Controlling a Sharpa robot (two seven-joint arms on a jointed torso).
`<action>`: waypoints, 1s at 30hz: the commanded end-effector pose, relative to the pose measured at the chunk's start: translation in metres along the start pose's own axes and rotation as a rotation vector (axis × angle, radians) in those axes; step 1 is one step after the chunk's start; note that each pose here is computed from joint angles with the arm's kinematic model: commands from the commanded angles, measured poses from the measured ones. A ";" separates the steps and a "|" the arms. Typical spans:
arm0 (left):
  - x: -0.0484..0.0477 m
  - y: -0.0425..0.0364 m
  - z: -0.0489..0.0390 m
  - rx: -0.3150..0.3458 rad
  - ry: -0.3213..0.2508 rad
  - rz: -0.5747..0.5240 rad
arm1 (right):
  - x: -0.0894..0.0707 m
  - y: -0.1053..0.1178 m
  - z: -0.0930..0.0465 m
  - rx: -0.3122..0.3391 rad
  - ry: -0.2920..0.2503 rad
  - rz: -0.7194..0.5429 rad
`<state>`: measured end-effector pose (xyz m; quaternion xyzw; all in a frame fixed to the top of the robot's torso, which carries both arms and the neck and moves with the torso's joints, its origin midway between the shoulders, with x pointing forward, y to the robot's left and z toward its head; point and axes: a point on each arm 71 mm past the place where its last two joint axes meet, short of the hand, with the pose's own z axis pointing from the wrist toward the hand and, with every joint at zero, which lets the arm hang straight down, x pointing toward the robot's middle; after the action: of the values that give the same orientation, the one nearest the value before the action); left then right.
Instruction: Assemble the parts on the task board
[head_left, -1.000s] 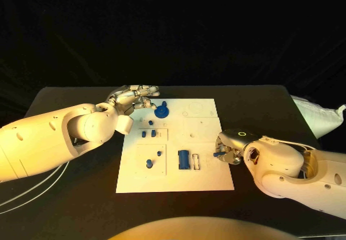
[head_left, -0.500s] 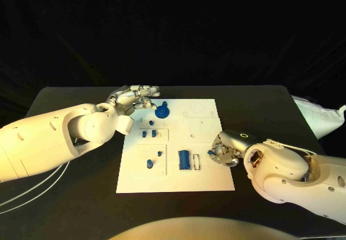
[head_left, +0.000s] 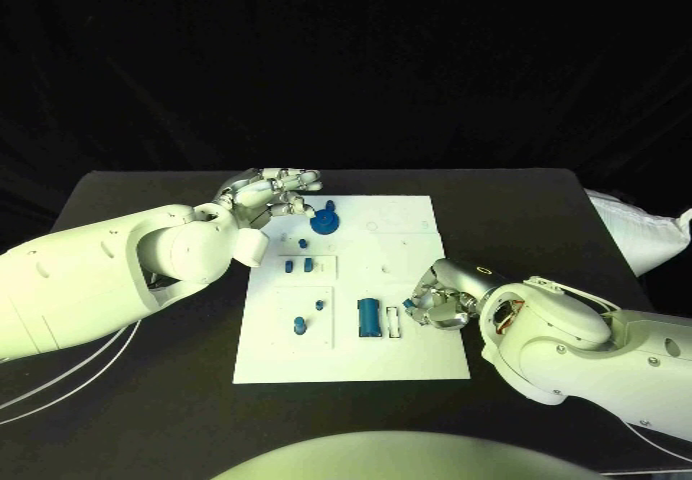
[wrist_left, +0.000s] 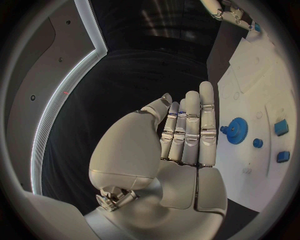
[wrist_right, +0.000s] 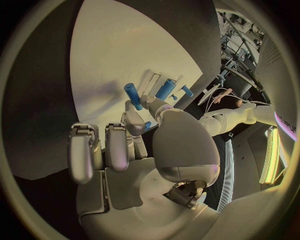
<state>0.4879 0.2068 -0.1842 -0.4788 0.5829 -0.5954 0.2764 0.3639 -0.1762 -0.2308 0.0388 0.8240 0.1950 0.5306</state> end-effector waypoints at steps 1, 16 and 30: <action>0.0035 -0.0007 0.0002 0.009 0.026 -0.003 | 0.006 0.000 0.002 0.026 0.066 0.050; 0.0043 -0.0006 0.0003 0.010 0.030 -0.004 | 0.012 0.009 0.007 0.024 0.103 0.058; 0.0045 -0.0005 0.0004 0.008 0.033 -0.005 | 0.013 0.011 0.010 0.027 0.109 0.058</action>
<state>0.4875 0.2055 -0.1840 -0.4770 0.5838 -0.5973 0.2735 0.3655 -0.1595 -0.2401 0.0619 0.8481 0.2064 0.4841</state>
